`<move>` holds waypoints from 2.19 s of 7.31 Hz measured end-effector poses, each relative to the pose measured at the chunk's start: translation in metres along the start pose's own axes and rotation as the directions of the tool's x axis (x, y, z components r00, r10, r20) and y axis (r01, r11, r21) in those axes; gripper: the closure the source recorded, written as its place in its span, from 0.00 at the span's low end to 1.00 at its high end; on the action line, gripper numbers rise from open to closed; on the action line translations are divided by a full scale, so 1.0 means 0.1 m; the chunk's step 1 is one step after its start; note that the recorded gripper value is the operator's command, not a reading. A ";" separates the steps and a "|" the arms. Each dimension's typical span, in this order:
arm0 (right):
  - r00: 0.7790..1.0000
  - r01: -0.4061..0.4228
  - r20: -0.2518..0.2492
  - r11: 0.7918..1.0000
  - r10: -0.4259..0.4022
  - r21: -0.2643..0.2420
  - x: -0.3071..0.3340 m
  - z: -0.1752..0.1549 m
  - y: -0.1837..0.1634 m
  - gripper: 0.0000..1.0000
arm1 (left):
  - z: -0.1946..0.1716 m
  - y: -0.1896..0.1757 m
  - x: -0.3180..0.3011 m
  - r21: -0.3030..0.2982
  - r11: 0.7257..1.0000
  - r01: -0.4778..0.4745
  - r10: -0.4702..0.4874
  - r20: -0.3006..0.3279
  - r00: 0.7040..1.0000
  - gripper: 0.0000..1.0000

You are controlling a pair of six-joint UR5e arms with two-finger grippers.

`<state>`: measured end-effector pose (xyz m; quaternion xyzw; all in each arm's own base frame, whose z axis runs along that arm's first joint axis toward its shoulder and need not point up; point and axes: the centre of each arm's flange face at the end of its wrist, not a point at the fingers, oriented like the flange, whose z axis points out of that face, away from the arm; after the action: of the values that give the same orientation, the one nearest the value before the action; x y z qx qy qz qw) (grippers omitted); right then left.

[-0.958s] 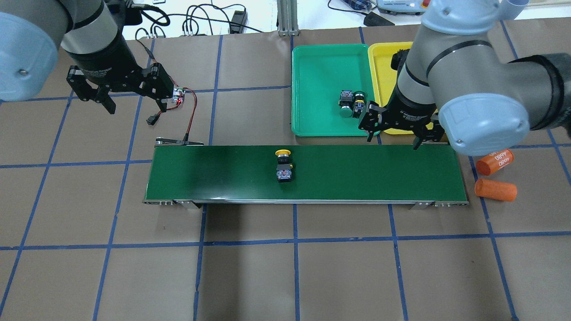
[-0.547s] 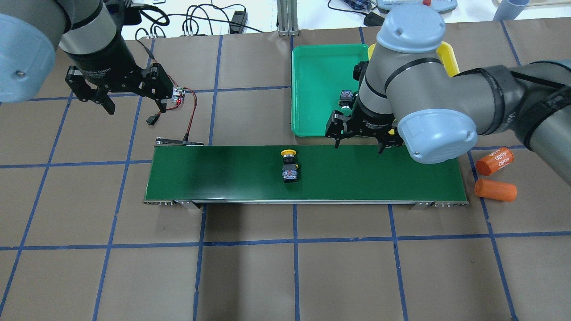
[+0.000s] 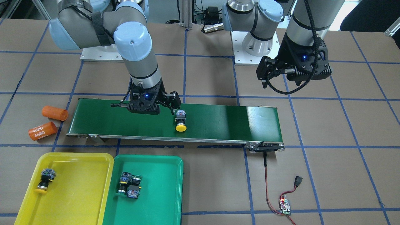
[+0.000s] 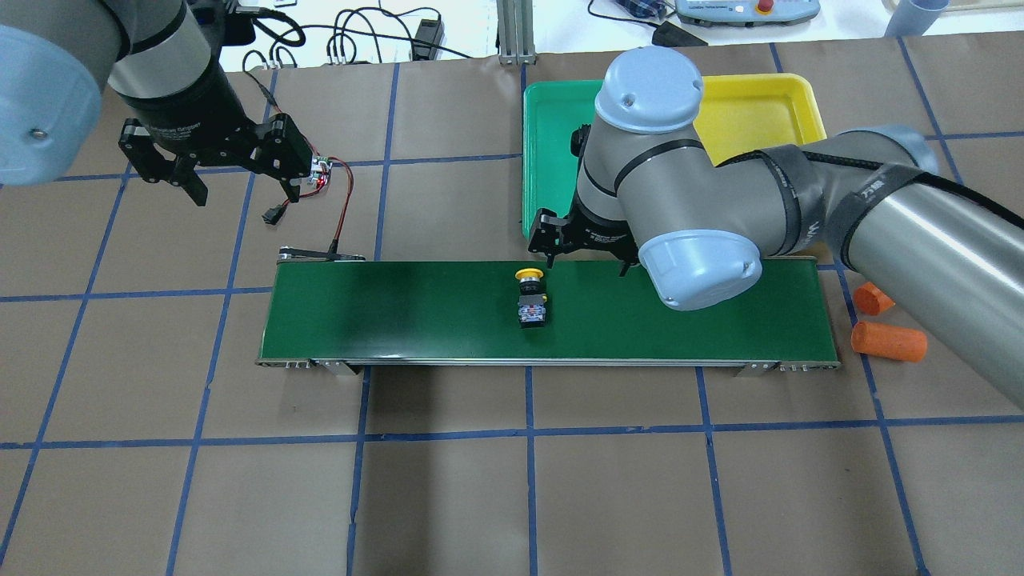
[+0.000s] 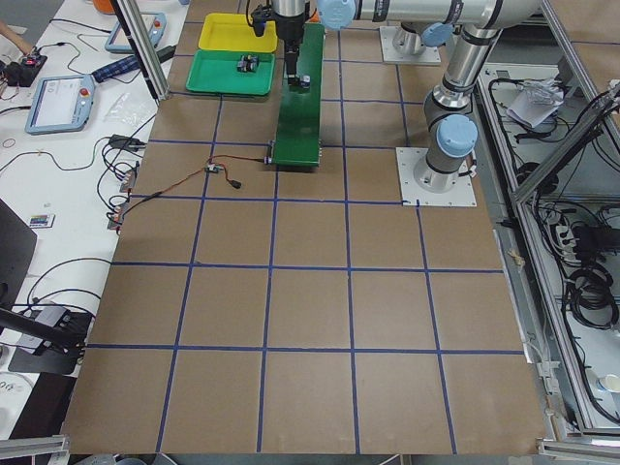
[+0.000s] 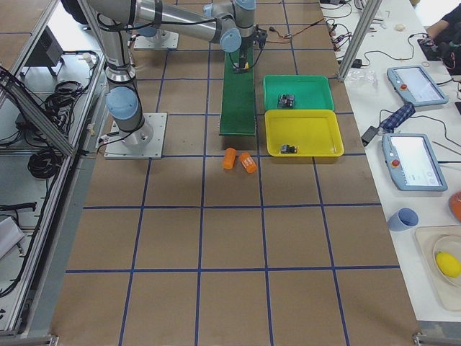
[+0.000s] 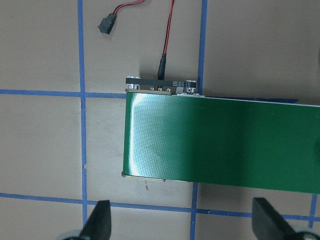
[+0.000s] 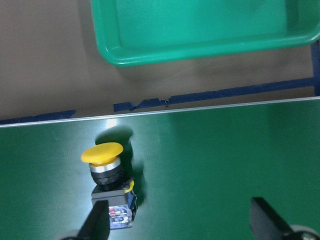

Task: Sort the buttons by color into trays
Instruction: 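Move the right gripper back to the last yellow button and grasp it, then carry the yellow button into the yellow tray and open the right gripper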

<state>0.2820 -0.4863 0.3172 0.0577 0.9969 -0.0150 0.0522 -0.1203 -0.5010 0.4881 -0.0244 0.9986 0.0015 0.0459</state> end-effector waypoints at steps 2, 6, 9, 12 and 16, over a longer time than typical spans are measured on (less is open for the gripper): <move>1.000 0.029 0.004 0.999 -0.029 -0.012 -0.16 0.21 0.03 0.00 | 0.00 0.00 -0.01 0.000 1.000 -0.003 0.003 0.000 1.000 0.00; 0.999 0.049 -0.018 0.999 -0.049 -0.016 -0.29 0.64 0.00 0.00 | 0.00 -0.01 -0.01 0.001 1.000 -0.003 0.003 -0.001 1.000 0.00; 0.995 0.043 -0.091 0.999 -0.044 -0.013 -0.20 0.72 -0.01 1.00 | 0.00 -0.01 -0.02 0.000 1.000 -0.002 0.002 -0.002 1.000 0.00; 0.992 0.036 -0.119 0.999 -0.039 -0.022 -0.16 0.67 -0.01 1.00 | 0.00 -0.01 -0.03 0.001 1.000 -0.002 0.002 0.000 1.000 0.00; 0.974 -0.074 -0.207 0.992 0.094 0.099 0.61 -0.03 -0.68 1.00 | 0.00 -0.01 -0.02 0.001 1.000 -0.002 0.002 0.001 1.000 0.00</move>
<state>0.2136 -0.5472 0.3156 0.1035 0.9917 -0.0520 -0.0558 -0.1178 -0.5018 0.4888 -0.0233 0.9987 0.0008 0.0463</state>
